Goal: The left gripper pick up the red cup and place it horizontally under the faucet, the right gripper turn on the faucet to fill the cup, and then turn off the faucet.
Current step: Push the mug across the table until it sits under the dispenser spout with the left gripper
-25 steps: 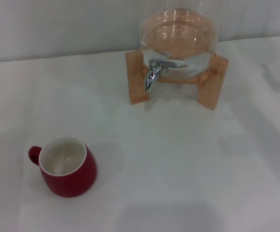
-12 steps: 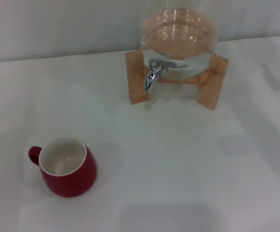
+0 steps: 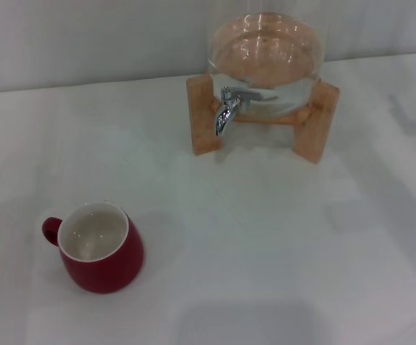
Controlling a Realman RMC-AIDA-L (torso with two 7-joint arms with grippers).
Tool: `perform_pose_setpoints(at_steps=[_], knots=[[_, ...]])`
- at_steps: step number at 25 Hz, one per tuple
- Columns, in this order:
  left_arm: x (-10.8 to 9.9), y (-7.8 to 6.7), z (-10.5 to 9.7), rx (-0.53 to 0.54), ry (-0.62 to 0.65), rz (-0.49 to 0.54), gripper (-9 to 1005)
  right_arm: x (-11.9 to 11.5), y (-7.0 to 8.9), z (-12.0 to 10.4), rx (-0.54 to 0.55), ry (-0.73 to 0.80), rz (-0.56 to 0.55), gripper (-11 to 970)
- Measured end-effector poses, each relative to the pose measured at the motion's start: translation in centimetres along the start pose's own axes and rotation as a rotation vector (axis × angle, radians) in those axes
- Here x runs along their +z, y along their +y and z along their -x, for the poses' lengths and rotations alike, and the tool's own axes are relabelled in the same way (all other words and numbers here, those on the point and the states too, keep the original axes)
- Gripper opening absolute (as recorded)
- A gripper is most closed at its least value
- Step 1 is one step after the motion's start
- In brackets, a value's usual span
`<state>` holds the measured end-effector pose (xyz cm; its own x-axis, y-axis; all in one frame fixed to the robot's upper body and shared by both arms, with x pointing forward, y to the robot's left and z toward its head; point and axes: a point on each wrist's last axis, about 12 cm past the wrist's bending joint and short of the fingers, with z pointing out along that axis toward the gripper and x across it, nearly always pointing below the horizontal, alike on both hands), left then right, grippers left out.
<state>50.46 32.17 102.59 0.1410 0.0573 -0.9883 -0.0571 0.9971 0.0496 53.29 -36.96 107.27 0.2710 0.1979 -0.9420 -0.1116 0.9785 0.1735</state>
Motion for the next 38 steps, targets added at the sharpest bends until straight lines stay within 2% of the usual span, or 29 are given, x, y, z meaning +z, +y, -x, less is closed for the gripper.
perform_pose_setpoints(at_steps=[11, 38], knots=[[-2.1, -1.5, -0.9, 0.075, 0.044, -0.162, 868, -0.3, 0.4, -0.4, 0.002, 0.026, 0.021, 827], [-6.7, -2.5, -2.3, 0.185, 0.095, -0.307, 868, -1.2, 0.6, -1.2, 0.009, 0.067, 0.032, 827]])
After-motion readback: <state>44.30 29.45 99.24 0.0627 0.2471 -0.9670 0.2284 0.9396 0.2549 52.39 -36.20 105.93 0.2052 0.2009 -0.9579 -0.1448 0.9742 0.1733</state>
